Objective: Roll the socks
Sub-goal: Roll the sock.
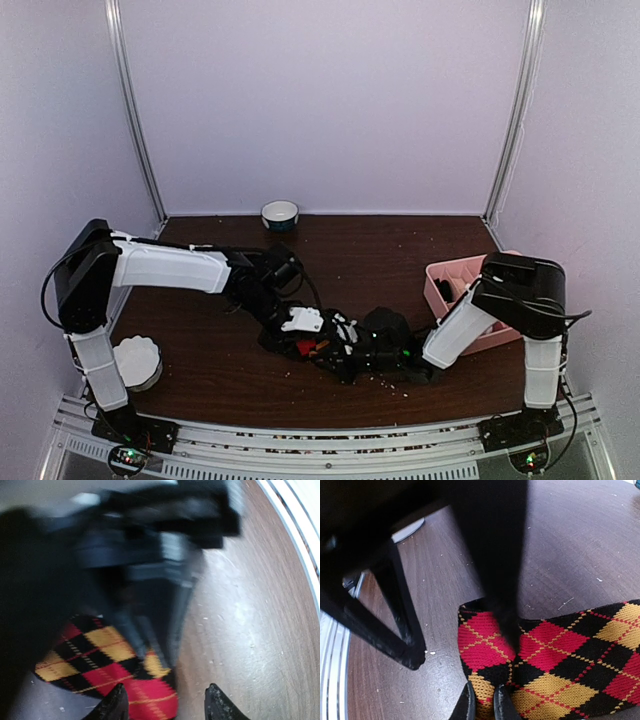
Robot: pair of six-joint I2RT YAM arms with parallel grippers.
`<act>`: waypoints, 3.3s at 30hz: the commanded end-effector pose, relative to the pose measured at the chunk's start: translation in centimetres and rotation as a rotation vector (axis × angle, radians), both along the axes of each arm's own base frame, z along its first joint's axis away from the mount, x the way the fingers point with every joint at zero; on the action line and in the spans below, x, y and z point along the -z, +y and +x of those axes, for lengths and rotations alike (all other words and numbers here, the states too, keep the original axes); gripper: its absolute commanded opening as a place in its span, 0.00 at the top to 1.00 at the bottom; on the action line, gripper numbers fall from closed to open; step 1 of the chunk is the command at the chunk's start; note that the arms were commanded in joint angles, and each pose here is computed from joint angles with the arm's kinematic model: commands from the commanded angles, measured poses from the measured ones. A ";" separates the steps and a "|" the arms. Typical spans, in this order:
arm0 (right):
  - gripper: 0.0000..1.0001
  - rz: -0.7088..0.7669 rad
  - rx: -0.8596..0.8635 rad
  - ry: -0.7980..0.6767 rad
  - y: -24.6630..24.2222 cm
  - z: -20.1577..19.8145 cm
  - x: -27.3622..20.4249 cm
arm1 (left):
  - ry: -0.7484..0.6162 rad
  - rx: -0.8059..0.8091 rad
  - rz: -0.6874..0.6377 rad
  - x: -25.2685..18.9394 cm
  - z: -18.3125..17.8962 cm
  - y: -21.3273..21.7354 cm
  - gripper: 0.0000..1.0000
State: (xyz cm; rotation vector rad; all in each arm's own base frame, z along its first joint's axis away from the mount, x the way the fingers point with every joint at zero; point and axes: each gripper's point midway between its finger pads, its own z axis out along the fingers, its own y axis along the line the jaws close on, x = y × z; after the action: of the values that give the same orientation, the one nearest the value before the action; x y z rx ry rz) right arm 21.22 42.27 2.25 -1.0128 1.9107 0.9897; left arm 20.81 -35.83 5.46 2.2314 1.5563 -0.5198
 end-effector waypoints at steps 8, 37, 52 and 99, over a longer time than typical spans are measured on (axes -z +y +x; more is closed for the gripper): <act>0.97 -0.325 0.012 0.341 -6.4 -3.6 11.4 | -0.126 0.033 0.012 1.9 0.0 1.4 0.47; 0.68 -0.143 0.036 0.270 -6.4 -2.3 5.3 | 0.047 0.002 0.308 4.8 -0.8 3.5 0.92; 0.01 -0.004 0.160 0.068 -7.5 -0.2 -1.6 | 0.468 -0.133 0.352 3.2 -3.5 3.8 0.94; 0.45 -0.160 -0.203 -0.534 0.1 -5.4 -5.9 | 0.889 -0.366 0.451 5.4 -1.1 2.3 0.90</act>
State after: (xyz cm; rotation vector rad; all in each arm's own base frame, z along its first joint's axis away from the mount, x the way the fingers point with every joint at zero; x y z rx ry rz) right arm 15.90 40.41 9.49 -1.2614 1.5266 0.5305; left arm 19.05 -34.36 1.76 1.9565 2.6581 -1.3994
